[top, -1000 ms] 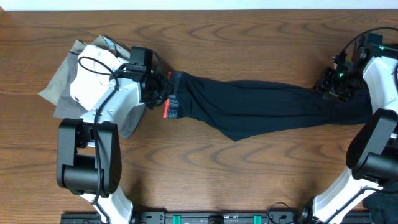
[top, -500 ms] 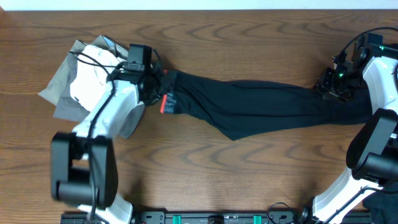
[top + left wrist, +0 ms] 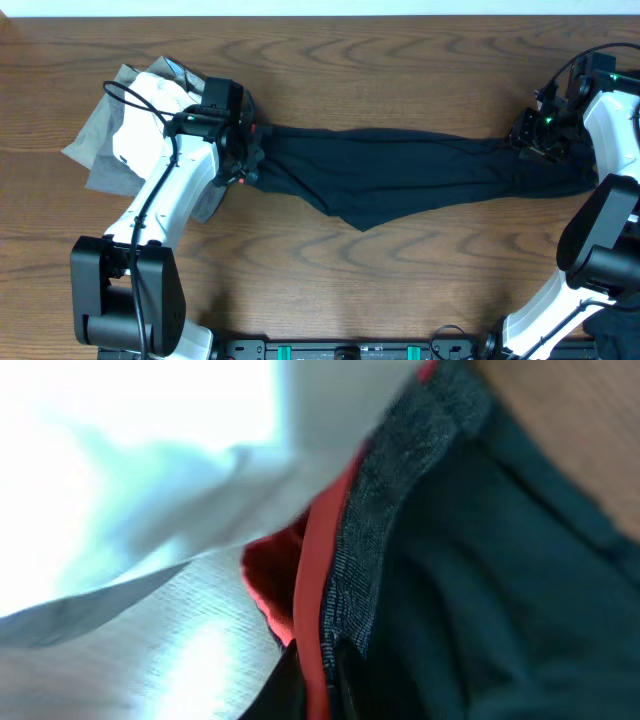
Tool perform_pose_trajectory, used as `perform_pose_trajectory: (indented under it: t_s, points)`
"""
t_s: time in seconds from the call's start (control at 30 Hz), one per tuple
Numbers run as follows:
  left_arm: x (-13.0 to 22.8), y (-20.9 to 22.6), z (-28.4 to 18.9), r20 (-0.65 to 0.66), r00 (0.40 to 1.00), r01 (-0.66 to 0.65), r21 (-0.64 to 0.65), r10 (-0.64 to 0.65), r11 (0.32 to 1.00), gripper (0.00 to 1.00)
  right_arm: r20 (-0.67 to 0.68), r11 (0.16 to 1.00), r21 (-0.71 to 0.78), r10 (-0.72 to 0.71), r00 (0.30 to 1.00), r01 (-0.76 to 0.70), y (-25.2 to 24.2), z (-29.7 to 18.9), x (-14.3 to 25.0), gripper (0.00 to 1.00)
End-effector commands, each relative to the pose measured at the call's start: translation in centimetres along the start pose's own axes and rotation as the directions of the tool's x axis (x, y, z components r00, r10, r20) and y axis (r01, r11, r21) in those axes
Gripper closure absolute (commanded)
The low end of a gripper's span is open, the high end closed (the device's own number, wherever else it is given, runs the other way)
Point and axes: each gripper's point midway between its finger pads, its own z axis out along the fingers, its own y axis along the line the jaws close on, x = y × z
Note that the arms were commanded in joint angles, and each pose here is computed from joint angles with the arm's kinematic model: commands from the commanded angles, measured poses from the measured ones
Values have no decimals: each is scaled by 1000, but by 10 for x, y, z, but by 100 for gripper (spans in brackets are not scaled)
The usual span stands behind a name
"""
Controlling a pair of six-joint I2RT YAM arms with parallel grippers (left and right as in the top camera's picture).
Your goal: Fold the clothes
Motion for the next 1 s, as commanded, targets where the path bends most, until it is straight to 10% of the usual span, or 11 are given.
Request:
perform_pose_trajectory:
  t_s: [0.0, 0.3, 0.47, 0.97]
  points:
    - [1, 24, 5, 12, 1000, -16, -118, 18, 993, 75, 34, 999, -12, -35, 999, 35, 8, -11, -5, 55]
    - [4, 47, 1, -9, 1000, -18, -196, 16, 980, 51, 34, 999, -9, -34, 999, 34, 8, -11, -5, 53]
    - [2, 45, -5, -3, 998, -63, -184, 63, 981, 94, 36, 999, 0, -34, 999, 34, 6, -11, -5, 50]
    - [19, -36, 19, 29, 871, -491, 44, 490, 870, 94, -53, 999, 11, 33, 998, -32, -6, 22, 24, 62]
